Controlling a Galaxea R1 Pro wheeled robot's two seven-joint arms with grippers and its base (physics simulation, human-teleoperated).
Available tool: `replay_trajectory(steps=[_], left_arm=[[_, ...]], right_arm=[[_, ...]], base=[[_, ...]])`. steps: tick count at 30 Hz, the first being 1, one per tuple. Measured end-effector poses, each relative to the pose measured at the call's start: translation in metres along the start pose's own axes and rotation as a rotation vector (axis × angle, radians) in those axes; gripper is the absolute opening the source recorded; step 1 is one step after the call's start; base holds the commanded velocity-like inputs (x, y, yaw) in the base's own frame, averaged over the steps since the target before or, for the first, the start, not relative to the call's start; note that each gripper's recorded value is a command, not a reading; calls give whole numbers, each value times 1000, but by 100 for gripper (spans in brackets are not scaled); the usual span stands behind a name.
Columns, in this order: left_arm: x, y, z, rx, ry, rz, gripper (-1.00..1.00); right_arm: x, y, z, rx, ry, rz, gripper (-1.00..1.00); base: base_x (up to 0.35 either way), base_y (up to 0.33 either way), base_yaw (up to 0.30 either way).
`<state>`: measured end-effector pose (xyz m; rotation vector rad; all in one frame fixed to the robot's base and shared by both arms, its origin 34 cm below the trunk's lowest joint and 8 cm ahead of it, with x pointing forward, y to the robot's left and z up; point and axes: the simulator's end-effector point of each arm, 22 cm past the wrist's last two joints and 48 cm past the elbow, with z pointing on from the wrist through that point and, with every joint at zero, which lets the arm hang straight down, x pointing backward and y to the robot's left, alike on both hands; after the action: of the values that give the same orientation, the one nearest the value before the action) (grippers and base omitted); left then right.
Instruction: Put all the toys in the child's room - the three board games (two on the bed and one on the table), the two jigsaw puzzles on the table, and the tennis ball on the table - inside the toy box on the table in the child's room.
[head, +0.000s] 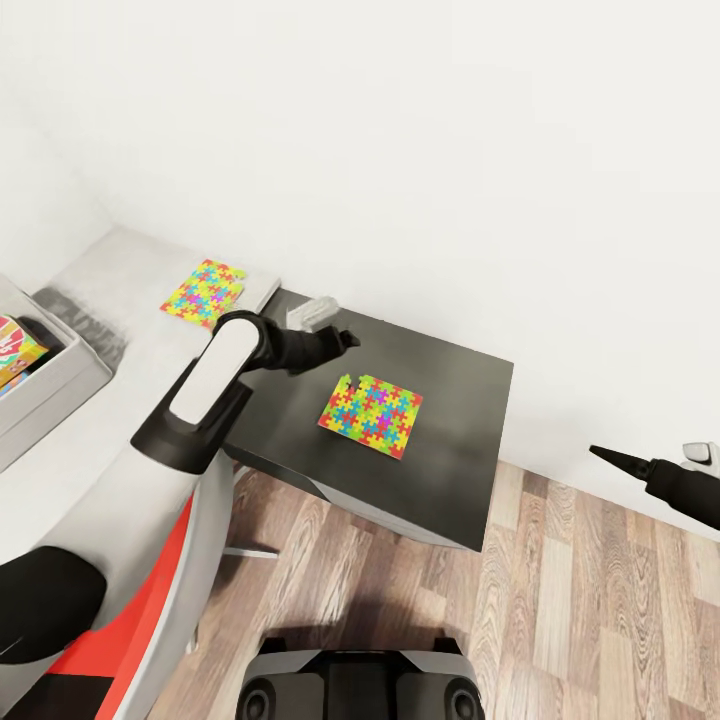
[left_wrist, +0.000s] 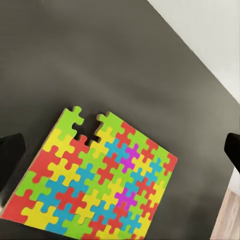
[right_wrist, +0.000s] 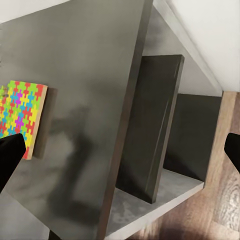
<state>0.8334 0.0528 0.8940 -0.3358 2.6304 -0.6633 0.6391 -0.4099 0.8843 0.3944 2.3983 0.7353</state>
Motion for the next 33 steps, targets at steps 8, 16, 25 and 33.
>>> replay_trajectory(steps=[8,16,25,33], left_arm=[[23,31,27,-54,76,-50,100],[34,47,41,-76,115,-77,100],[43,61,51,-97,143,-97,100],[49,68,58,-109,161,-113,100]], right_arm=[[0,0,0,1,-1,0,100],[-1,-1,0,4,-1,0,100],[-1,-6,-1,12,-5,6,100],[-5,-11,-4,22,-19,11,100]], base=[[0,0,0],[0,0,0],[0,0,0],[0,0,0]])
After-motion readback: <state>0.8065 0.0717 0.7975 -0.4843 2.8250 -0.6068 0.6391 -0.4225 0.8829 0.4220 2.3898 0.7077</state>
